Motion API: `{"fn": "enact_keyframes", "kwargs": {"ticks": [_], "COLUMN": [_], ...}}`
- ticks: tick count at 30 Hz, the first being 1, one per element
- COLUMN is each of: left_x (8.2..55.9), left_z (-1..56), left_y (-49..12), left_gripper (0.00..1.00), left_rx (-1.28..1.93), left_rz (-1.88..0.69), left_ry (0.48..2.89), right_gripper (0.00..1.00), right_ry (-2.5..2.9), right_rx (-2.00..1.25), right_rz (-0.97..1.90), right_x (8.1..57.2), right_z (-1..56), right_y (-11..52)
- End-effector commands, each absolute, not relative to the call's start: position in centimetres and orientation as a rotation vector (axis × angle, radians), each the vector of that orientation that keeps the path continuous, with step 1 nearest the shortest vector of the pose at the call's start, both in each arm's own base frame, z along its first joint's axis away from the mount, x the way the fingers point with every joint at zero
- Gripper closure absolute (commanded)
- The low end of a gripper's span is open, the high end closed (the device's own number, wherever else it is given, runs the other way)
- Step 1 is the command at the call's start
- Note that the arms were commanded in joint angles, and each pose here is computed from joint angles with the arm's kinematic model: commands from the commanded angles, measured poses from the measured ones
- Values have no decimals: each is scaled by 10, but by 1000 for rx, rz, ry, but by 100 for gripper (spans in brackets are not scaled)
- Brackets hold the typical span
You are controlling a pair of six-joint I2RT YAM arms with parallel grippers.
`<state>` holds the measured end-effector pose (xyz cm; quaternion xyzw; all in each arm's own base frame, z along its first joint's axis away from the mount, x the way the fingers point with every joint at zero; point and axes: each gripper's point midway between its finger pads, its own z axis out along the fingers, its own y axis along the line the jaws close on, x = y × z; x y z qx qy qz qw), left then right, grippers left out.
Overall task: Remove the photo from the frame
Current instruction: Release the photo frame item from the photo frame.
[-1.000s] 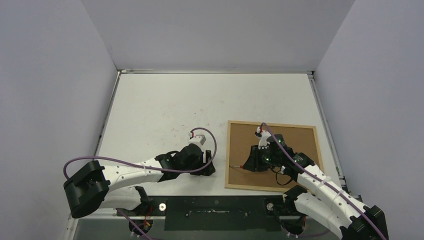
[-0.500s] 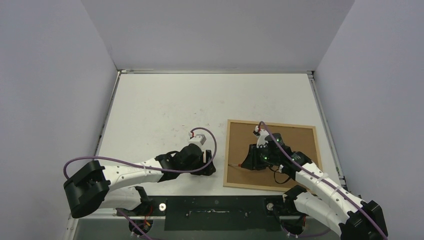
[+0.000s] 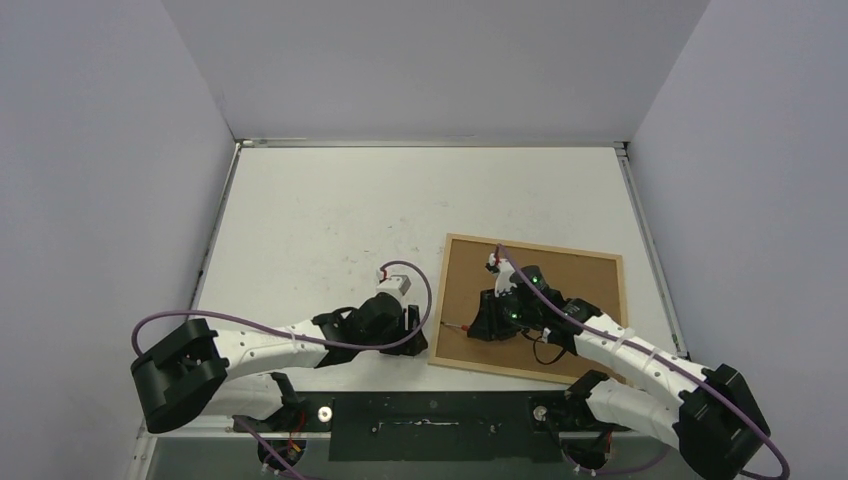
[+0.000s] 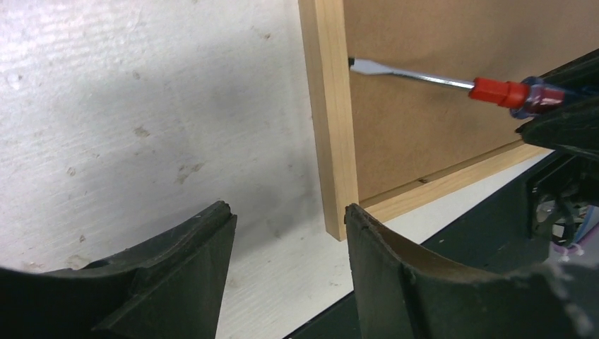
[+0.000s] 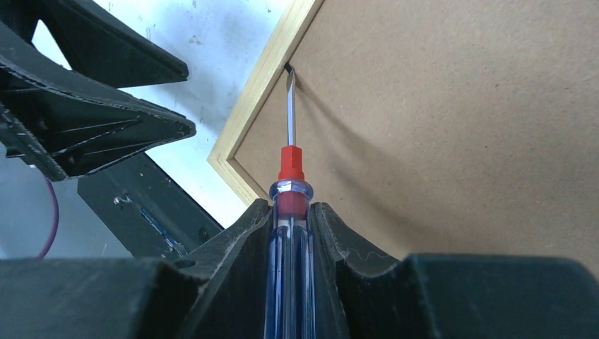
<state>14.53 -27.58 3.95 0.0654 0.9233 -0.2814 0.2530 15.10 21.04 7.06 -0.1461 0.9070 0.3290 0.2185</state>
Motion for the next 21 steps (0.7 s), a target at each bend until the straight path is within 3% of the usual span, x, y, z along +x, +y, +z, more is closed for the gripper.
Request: {"fn": "enact_keyframes", "kwargs": {"ticks": [1,11,17,21], "left_x": [141,151,154,151], "left_z": [30,30,4,-8], "left_y": [-276,-269,-260,-263], "left_gripper": [42,34,39,53], "left_rx": [141,184,187,224], "left_rz": [-805,-658,-452,-358], "left_ry": [2493,2434,2501,2529], "right_gripper": [100,100,100,100], "right_ry": [2458,2439,2426,2418], "right_rx": [-432,-474,-492,-459], "right_rz": [904,887,900,937], "right_x": [162,168,169,174], "right_z": [70,66,67,69], "right_y": [228,241,239,235]}}
